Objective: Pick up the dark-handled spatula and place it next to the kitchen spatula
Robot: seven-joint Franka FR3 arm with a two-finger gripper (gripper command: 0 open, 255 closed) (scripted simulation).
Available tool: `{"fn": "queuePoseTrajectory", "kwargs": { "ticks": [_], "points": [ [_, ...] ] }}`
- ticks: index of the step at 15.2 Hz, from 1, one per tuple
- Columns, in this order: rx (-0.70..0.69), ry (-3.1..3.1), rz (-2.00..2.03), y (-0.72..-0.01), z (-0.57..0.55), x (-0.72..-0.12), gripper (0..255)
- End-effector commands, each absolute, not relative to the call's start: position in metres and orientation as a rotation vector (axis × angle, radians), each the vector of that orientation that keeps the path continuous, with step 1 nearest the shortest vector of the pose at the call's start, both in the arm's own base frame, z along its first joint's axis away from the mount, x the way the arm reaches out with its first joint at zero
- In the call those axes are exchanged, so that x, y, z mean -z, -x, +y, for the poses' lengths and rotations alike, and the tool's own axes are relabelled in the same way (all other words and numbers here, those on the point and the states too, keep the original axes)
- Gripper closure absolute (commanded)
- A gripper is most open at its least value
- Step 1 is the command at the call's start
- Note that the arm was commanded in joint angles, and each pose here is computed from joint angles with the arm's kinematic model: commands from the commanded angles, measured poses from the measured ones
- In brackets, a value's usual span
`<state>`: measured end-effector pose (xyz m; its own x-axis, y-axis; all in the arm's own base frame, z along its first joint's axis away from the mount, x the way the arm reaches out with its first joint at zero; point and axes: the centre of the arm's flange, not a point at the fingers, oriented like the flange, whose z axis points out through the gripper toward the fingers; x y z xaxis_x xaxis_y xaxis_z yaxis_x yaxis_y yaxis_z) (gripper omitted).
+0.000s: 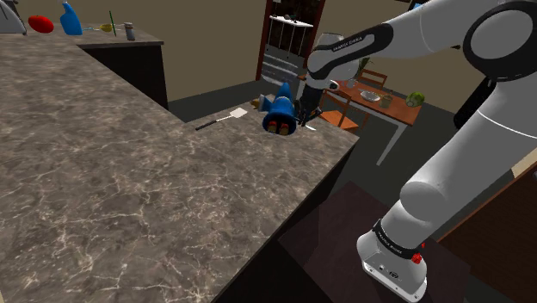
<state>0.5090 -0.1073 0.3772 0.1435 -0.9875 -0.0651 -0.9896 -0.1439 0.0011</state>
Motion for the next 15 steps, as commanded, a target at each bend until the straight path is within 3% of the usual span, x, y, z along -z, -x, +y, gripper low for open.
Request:
{"fn": "queuePoseTrajectory", "kwargs": {
  "ticks": [1,7,15],
  "points": [
    [-0.078,2.344,2.025,-0.521,-0.081,-0.375,255],
    [-0.078,2.344,2.025,-0.558,-0.011,-0.375,255],
    [-0.078,2.344,2.025,-0.56,-0.008,-0.338,255]
  ]
}}
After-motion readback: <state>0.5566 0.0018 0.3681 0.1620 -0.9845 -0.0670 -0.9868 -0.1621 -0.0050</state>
